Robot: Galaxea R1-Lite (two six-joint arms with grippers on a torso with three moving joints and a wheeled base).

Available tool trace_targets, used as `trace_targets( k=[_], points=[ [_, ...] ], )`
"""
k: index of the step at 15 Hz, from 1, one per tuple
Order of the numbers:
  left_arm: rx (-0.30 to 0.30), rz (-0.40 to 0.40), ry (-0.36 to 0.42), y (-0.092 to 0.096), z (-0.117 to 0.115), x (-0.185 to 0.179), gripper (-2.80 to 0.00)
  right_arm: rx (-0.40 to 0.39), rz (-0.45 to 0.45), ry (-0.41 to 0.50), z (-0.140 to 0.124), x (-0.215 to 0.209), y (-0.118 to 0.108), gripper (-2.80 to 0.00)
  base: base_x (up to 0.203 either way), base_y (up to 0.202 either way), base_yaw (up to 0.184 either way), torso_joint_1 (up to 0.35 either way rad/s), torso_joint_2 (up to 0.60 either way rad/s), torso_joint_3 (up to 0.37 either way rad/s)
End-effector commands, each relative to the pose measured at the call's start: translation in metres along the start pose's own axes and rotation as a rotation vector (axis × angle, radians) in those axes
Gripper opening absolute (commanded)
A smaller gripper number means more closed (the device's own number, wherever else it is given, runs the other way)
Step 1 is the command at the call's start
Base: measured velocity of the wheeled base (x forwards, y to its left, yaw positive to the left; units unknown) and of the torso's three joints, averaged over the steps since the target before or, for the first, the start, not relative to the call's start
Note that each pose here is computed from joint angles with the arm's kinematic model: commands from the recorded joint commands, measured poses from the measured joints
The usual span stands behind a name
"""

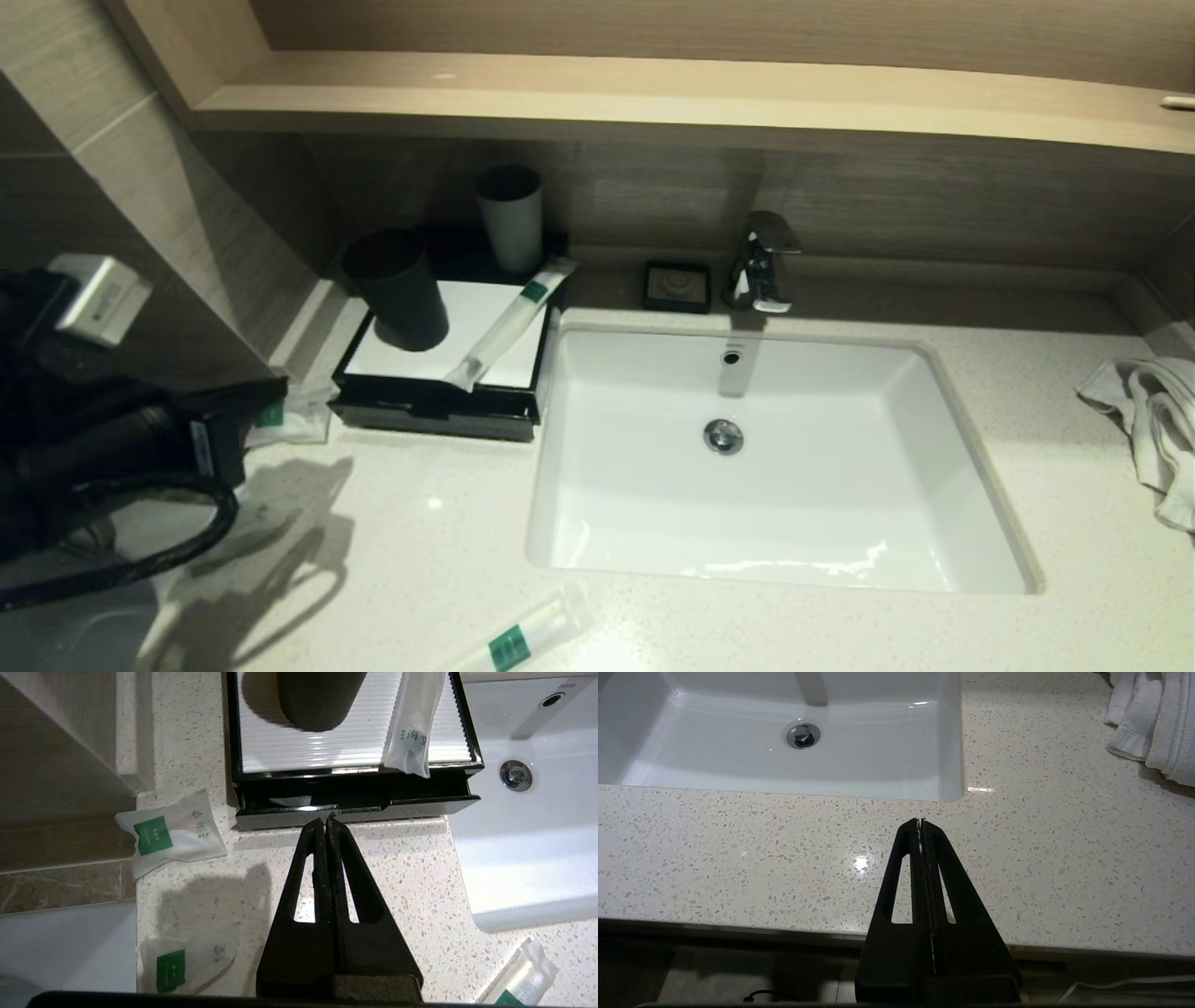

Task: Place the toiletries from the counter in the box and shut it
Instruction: Pick up the cup

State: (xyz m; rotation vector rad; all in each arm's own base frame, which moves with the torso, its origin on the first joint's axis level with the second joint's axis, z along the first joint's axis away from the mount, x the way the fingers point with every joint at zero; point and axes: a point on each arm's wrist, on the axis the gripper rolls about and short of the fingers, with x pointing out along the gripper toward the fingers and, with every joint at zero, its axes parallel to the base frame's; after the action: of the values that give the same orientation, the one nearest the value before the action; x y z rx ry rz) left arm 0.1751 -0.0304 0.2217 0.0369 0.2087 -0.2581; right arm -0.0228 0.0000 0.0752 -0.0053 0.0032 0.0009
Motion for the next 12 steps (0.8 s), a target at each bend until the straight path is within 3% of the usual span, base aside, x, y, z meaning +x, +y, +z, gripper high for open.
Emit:
trace_targets(
  k=[1,6,12],
  points=[
    [0.003,0.004,0.023,-0.001,0.006,0.023,-2.8,-0.001,0.001,0.0,0.0,0.0,0.0,-2.8,0.0,0.0,0.0,0.0,0.0,0.0],
    [0.009,-0.002,0.029,-0.005,0.011,0.036,-2.8,-0.001,0.001,0.0,0.0,0.0,0.0,-2.8,0.0,0.0,0.0,0.0,0.0,0.0],
    [0.02,0.066,0.072,-0.005,0.012,0.067,-2.8,-0.001,0.001,0.0,0.0,0.0,0.0,-2.8,0.0,0.0,0.0,0.0,0.0,0.0]
  ],
)
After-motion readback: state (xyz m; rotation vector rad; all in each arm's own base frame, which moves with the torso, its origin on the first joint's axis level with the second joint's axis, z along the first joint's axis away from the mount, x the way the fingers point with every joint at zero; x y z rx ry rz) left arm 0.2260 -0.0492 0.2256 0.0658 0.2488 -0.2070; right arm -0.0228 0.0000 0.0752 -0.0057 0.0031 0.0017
